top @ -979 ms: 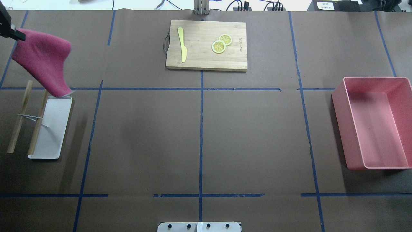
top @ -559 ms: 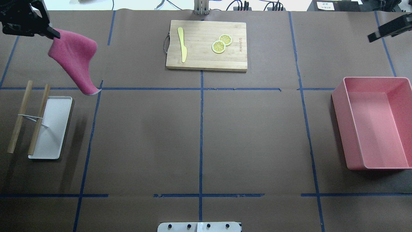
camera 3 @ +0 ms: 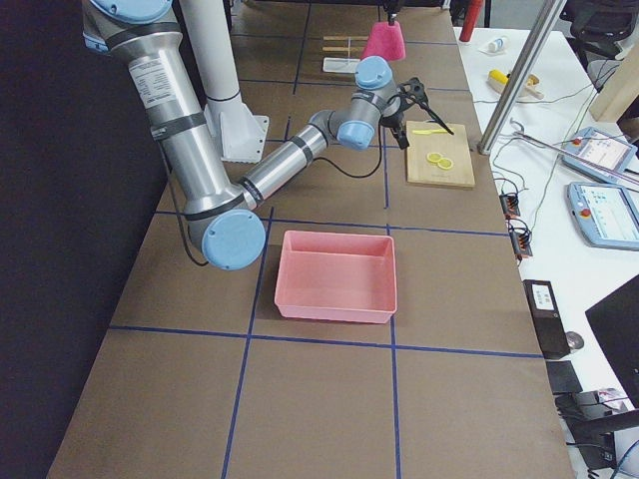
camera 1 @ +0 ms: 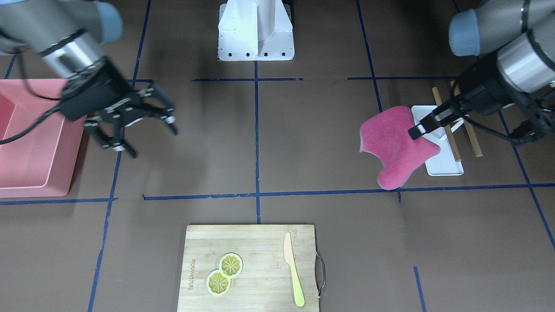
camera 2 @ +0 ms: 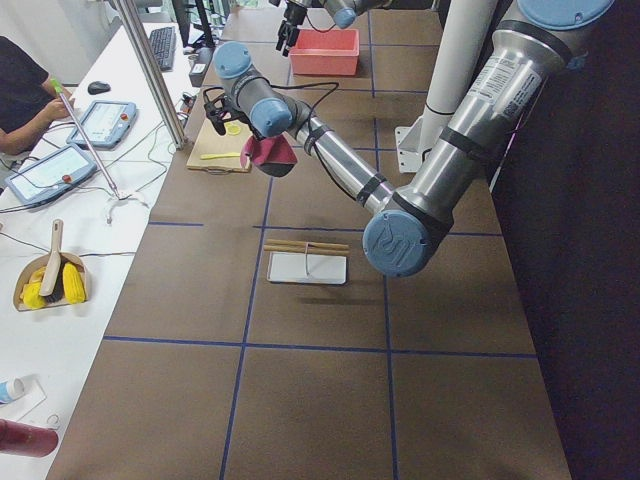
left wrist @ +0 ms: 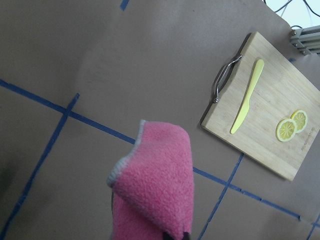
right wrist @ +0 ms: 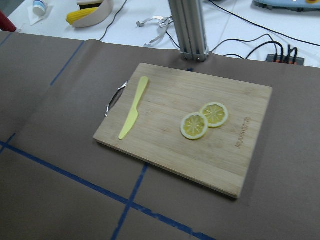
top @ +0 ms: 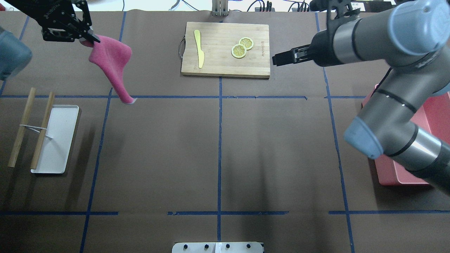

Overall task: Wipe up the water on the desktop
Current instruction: 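Lift the pink towel with the left gripper while the right arm approaches, then grasp the hanging towel with the right gripper below the left gripper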

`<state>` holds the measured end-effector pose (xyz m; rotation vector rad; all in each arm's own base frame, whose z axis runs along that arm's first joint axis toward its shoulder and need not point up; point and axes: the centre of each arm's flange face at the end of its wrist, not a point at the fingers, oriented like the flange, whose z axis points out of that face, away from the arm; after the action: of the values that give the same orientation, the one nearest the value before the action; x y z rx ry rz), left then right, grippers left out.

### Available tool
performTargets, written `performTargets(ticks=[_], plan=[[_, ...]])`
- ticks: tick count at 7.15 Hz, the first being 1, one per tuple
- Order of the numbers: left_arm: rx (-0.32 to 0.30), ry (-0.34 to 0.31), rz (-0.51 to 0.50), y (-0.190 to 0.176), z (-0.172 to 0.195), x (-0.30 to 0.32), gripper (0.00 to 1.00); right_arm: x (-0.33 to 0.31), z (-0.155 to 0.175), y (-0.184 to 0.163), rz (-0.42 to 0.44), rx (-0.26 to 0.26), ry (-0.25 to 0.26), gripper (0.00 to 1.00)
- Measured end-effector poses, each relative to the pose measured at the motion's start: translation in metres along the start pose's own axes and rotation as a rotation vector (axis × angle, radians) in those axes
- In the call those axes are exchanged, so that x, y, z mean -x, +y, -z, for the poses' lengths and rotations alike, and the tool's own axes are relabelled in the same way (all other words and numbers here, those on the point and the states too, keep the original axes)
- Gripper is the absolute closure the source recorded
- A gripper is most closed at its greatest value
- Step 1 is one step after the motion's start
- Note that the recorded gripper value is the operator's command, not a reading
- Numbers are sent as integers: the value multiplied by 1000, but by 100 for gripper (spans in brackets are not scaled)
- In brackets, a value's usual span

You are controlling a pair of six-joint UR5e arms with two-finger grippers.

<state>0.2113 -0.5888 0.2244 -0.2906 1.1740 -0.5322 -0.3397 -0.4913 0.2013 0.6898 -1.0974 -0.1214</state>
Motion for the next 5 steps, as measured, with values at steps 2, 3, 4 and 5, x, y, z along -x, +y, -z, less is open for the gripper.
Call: performTargets(ticks=[2, 3, 4, 5], plan=[[-2, 4, 100, 34, -27, -31, 98, 62, -16, 23, 49, -37, -34, 0], [18, 10, 147, 48, -42, -39, 98, 88, -23, 35, 77, -50, -48, 0], [44, 15, 193, 64, -58, -48, 98, 112, -28, 46, 116, -68, -54, 0], [70, 21, 232, 81, -72, -60, 98, 131, -32, 57, 144, -84, -58, 0]])
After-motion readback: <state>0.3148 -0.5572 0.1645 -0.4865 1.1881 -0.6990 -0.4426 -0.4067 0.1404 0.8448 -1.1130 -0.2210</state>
